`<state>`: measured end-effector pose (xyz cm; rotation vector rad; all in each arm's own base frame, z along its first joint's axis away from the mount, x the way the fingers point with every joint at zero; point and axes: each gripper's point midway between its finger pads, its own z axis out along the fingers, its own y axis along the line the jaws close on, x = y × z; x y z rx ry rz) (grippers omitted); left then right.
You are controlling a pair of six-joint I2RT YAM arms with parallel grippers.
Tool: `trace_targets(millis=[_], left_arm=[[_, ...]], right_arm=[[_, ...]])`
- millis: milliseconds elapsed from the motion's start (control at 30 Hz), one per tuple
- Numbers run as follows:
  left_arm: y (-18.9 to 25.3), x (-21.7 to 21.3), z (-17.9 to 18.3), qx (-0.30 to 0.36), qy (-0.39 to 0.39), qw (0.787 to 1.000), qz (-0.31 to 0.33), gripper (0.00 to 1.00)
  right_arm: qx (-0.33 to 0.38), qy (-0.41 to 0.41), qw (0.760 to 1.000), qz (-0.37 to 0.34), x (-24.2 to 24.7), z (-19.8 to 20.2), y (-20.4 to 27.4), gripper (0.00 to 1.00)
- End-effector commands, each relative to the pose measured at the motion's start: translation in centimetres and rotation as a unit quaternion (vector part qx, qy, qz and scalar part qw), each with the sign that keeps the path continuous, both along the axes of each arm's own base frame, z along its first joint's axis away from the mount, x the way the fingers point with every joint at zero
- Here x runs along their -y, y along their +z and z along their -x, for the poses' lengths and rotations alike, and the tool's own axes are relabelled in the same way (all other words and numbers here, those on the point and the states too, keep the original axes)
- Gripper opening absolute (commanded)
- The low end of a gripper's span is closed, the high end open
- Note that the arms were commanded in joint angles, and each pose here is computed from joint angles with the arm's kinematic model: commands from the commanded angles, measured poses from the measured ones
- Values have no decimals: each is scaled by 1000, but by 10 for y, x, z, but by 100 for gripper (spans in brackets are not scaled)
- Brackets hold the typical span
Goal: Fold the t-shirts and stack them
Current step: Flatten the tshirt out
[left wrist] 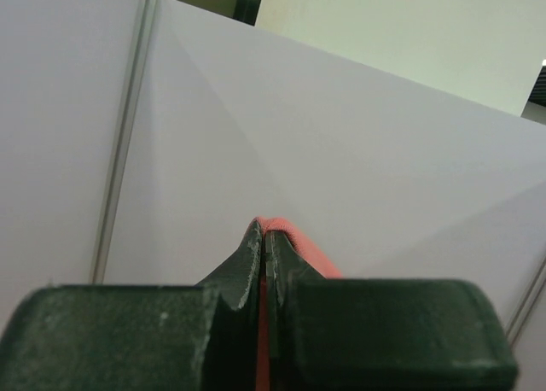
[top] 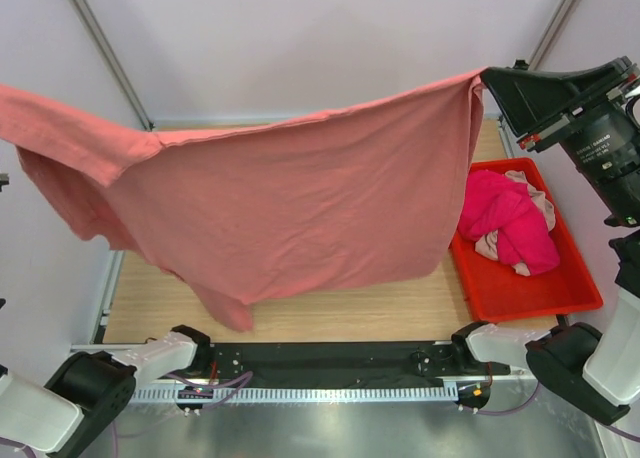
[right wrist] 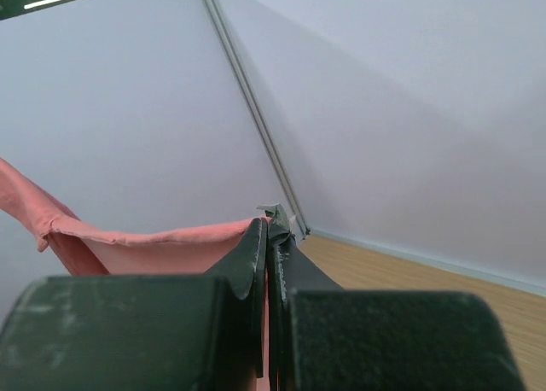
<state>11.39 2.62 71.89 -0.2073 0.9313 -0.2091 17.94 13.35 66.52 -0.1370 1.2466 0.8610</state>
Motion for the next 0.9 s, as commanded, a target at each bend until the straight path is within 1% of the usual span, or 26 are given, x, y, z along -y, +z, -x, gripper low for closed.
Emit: trace_targets(millis=[0, 33, 67, 133, 167, 267, 333, 400, 433, 500, 533, 567, 600, 633, 667, 767, 867], left_arm=[[7, -3, 5, 17, -3, 1000, 6, 0], [5, -3, 1, 10, 1, 1000, 3, 0], [-6, 1, -16, -14, 11, 1000, -5, 0], [-11, 2, -30, -28, 29, 999, -15, 0], [-18, 2, -44, -46, 53, 997, -30, 0], [-26, 4, -70, -69, 83, 993, -42, 0], [-20, 0, -75, -58, 108, 992, -41, 0], [-16, 2, -86, -55, 121, 990, -46, 0], [-11, 0, -88, -49, 134, 989, -47, 0], [-8, 4, -103, -50, 145, 987, -56, 0], [-3, 1, -103, -41, 160, 985, -55, 0], [-2, 2, -109, -41, 167, 983, -56, 0], [0, 2, -111, -37, 172, 983, -56, 0], [4, 2, -111, -29, 178, 982, -59, 0], [3, 5, -119, -33, 179, 981, -63, 0], [5, 6, -119, -31, 176, 982, -59, 0], [5, 3, -112, -29, 171, 984, -50, 0]], right_arm=[[14, 10, 1000, -23, -2, 1, 11, 1], [10, 3, 1000, -21, -2, -4, 8, 1], [9, -2, 1000, -22, -1, -5, 6, 1], [2, -14, 1000, -22, -4, -22, -2, 1], [3, -24, 999, -22, -5, -33, -5, 1], [11, -41, 999, -20, -7, -50, -6, 1], [9, -58, 998, -8, -10, -70, -12, 1], [23, -72, 997, -3, -10, -79, -5, 1], [22, -84, 996, 9, -12, -92, -9, 1], [37, -91, 995, 17, -13, -96, -1, 1], [31, -108, 994, 18, -12, -110, -3, 1], [36, -117, 992, 23, -11, -114, -1, 1], [44, -121, 991, 21, -9, -113, 4, 1], [42, -123, 991, 24, -12, -120, 3, 1], [44, -126, 991, 24, -11, -121, 5, 1], [50, -127, 990, 20, -9, -119, 10, 1], [47, -124, 991, 14, -7, -112, 11, 1]])
